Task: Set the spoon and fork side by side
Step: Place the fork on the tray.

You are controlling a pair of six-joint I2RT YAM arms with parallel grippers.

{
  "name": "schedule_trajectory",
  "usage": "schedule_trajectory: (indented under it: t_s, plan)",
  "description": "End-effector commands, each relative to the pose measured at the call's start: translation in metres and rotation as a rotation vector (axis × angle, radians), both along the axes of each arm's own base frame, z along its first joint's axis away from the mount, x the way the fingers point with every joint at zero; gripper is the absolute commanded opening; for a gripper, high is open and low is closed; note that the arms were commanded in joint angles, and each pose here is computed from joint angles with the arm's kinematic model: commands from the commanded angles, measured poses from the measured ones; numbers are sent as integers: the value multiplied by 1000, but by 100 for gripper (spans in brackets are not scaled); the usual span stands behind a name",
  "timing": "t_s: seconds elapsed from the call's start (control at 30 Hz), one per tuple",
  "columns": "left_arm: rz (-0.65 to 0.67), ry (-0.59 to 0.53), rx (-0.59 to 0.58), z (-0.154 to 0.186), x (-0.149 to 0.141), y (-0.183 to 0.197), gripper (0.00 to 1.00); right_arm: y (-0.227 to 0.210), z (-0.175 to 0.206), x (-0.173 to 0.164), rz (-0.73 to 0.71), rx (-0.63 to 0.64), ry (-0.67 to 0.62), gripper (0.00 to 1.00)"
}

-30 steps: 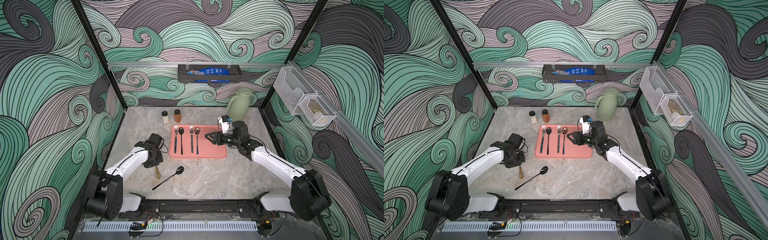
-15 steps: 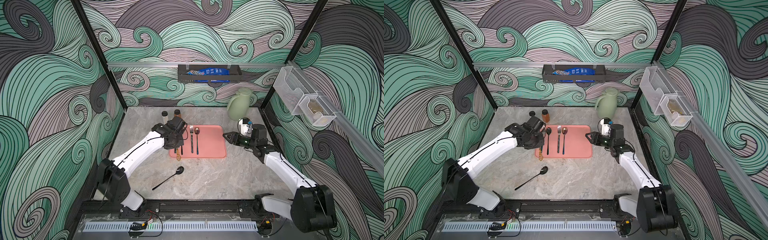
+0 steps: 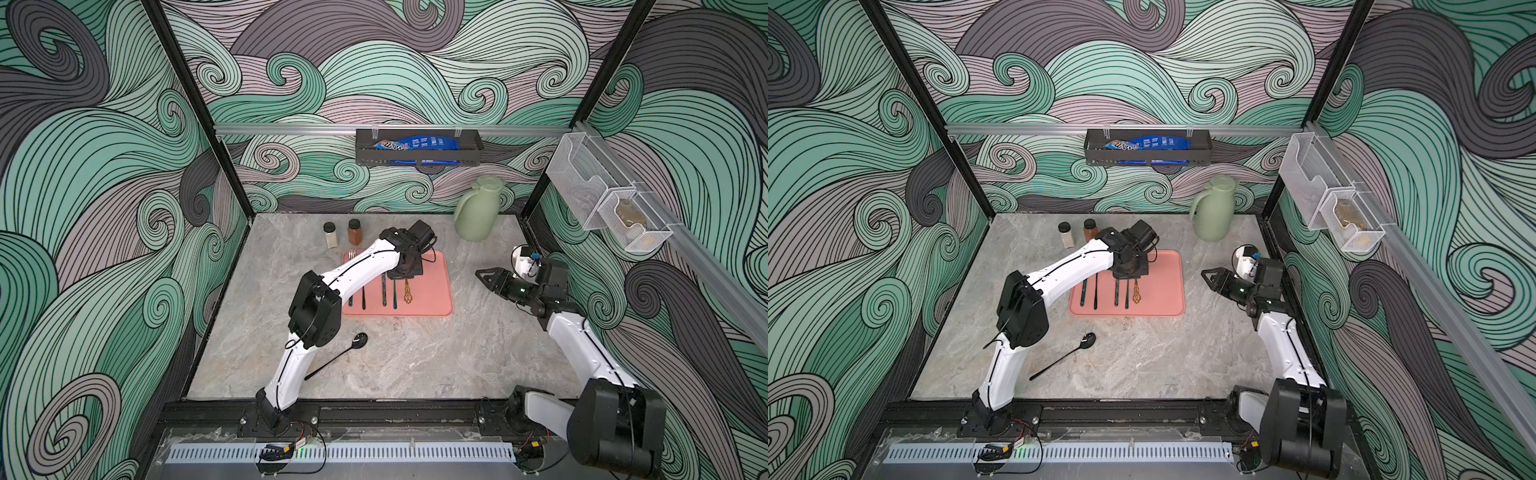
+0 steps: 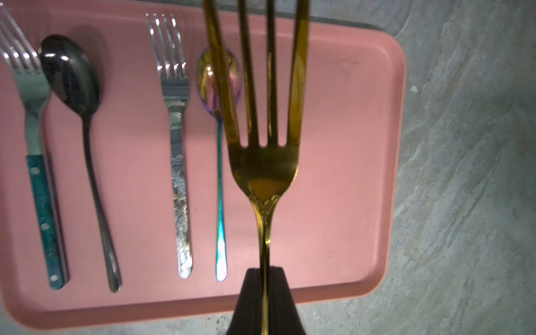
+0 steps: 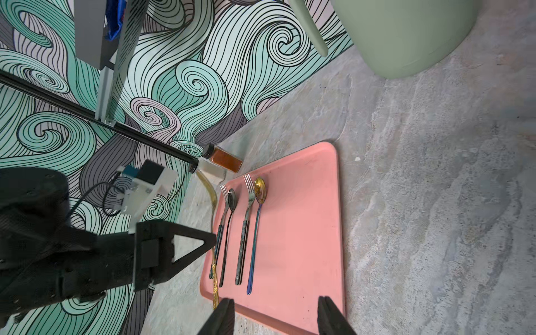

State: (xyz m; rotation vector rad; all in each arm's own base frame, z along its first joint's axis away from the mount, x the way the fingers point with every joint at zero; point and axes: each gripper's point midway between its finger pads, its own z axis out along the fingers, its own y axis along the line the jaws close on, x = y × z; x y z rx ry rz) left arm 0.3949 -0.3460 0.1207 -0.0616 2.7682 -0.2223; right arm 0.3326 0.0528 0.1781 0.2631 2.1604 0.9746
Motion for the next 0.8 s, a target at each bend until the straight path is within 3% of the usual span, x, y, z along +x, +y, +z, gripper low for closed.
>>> schedule_trajectory:
  t_s: [0.0,0.3,0.77]
  plan:
    - [-1,30,8,-13,7,-10,2,4,-5,-6,26,15,3,51]
    - [-18,17,-43,-44,29,-38,2,3,-12,-3,23,16,18,51]
    - [-42,35,-57,-77,33,-51,4,4,-11,-3,17,11,22,51]
